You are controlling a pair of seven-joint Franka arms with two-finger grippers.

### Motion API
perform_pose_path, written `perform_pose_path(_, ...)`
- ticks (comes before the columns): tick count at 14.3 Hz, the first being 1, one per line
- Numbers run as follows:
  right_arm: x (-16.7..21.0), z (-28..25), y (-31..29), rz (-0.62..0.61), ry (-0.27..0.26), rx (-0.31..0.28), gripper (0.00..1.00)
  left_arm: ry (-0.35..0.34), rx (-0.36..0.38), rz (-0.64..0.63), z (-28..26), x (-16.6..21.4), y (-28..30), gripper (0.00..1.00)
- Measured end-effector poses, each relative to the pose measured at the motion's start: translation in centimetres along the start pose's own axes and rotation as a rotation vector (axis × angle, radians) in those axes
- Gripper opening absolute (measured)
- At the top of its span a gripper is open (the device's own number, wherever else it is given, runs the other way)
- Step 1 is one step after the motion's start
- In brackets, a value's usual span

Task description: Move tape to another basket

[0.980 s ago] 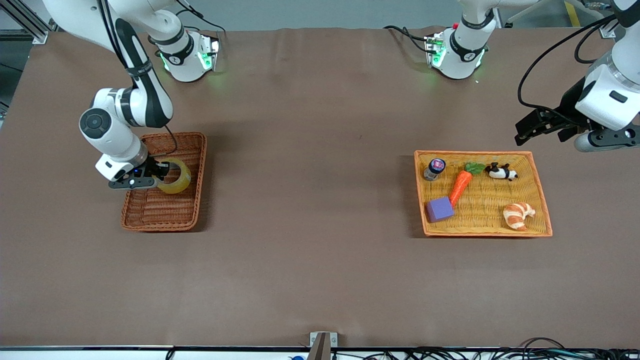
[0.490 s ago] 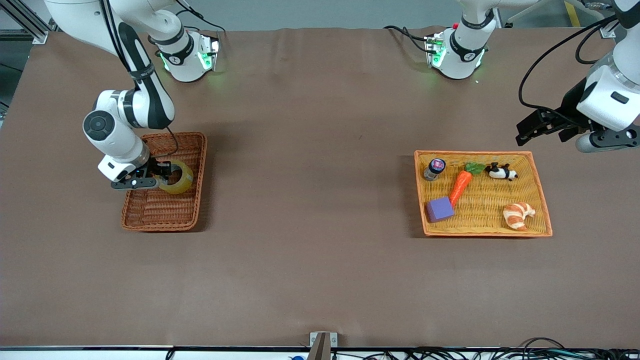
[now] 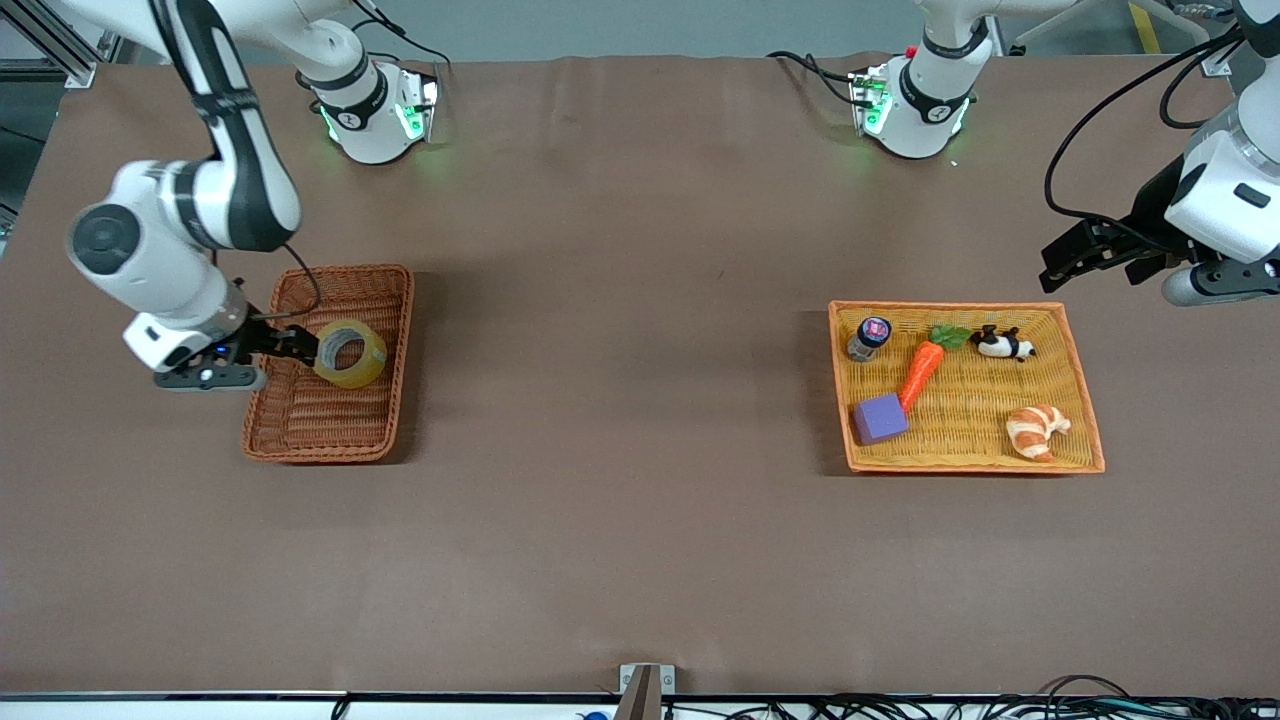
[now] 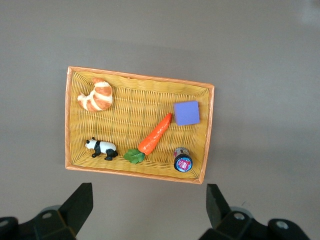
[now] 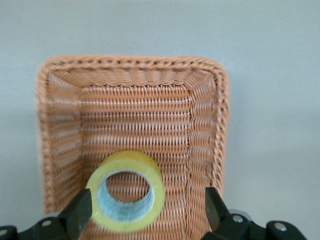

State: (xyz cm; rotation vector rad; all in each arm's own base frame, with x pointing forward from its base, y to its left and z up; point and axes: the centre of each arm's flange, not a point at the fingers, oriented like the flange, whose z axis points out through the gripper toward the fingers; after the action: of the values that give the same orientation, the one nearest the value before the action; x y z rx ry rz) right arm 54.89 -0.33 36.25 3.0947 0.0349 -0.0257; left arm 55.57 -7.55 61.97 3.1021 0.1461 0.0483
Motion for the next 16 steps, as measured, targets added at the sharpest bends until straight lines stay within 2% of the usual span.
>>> perform_pose_path(2,1.5,-5.5,0.1,0.031,-0.03,0.005,1.0,0.007,-0.002,0.0,-0.3,0.0,0.0,1.0)
perform_pose_path(7,2.8,-16.3,0.0,0.108,-0.043,0.004,1.0,0.025,-0.006,0.0,-1.2,0.1,0.0,1.0)
perform_pose_path(13,2.3,-21.7,1.0,0.172,-0.05,0.015,1.0,0.026,-0.006,0.004,-1.3,0.0,0.2,1.0)
perform_pose_path(16,0.8,-24.3,2.9,0.195,-0.064,0.033,1.0,0.026,-0.006,0.012,-1.3,-0.1,0.5,1.0)
